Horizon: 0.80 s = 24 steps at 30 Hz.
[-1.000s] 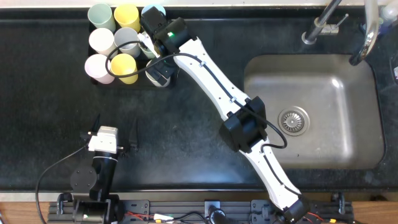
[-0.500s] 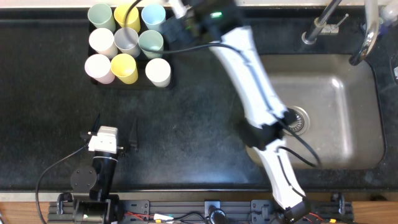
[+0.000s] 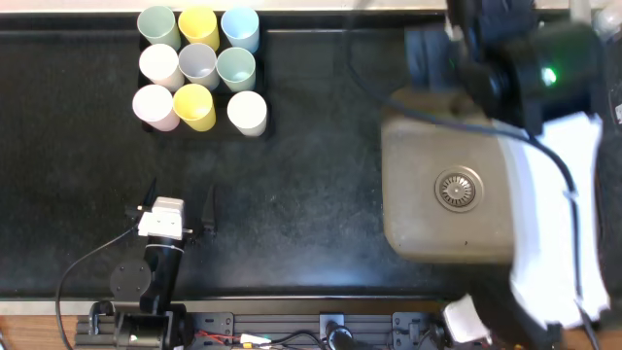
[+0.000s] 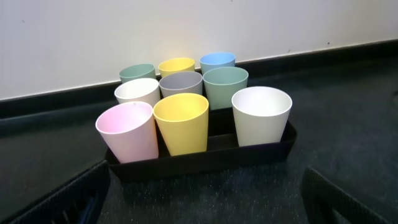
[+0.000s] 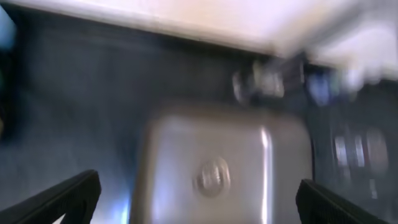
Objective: Store Cups
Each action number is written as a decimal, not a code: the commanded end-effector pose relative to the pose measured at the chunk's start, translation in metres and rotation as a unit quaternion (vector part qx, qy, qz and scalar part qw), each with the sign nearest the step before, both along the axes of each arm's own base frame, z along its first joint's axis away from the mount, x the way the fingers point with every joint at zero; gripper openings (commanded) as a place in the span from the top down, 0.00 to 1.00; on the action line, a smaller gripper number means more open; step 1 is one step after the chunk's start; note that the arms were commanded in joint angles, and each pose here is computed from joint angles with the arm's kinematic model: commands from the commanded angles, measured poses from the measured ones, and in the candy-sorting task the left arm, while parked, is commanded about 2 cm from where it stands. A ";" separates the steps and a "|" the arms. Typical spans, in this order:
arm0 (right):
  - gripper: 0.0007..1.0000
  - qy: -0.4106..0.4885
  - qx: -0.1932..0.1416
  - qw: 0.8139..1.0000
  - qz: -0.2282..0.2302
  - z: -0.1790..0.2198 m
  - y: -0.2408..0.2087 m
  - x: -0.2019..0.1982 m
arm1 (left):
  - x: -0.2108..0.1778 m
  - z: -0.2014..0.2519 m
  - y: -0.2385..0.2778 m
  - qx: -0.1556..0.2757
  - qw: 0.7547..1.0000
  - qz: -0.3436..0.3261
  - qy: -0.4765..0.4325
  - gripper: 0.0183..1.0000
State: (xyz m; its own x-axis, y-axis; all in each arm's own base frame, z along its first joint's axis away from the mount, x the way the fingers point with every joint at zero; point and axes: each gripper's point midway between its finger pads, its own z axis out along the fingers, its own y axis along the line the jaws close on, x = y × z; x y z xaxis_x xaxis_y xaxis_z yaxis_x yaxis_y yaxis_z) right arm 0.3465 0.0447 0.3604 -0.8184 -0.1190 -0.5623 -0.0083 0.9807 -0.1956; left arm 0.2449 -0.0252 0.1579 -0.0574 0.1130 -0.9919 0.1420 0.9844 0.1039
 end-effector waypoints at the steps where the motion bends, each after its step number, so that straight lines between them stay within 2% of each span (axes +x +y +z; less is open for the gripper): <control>1: 0.00 0.029 0.106 0.994 -0.027 -0.033 -0.006 -0.063 | -0.001 0.001 -0.001 0.008 1.000 -0.005 -0.004 0.00; 2: 0.00 0.029 0.129 0.991 -0.021 -0.042 -0.005 -0.075 | -0.001 0.001 -0.001 0.008 1.000 -0.005 -0.004 0.00; 4: 0.00 0.003 0.154 0.988 -0.018 -0.057 -0.007 -0.092 | -0.001 0.001 -0.001 0.008 1.000 -0.005 -0.004 0.00; 7: 0.00 -0.094 0.162 0.982 -0.026 -0.069 -0.020 -0.100 | -0.001 0.001 -0.001 0.008 1.000 -0.005 -0.004 0.00; 11: 0.00 -0.223 0.175 0.959 -0.020 -0.077 -0.029 -0.112 | -0.001 0.001 -0.001 0.008 1.000 -0.005 -0.004 0.00; 18: 0.00 -0.283 0.182 0.942 -0.011 -0.126 -0.033 -0.159 | -0.001 0.001 -0.001 0.008 1.000 -0.005 -0.004 0.00; 22: 0.00 -0.317 0.185 0.930 -0.005 -0.149 -0.034 -0.168 | -0.001 0.001 -0.001 0.008 1.000 -0.005 -0.004 0.00; 24: 0.00 -0.305 0.185 0.934 -0.007 -0.163 -0.033 -0.163 | -0.001 0.001 -0.001 0.008 1.000 -0.005 -0.004 0.00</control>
State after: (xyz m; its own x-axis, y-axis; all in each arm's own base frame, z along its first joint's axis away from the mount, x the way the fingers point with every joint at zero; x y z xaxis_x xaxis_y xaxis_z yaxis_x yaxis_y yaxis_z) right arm 0.1794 0.0112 0.2075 -0.3298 0.1733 -0.9280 0.0042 0.9833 0.1822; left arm 0.2449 -0.0252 0.1579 -0.0573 0.1133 -0.9919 0.1424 0.9843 0.1042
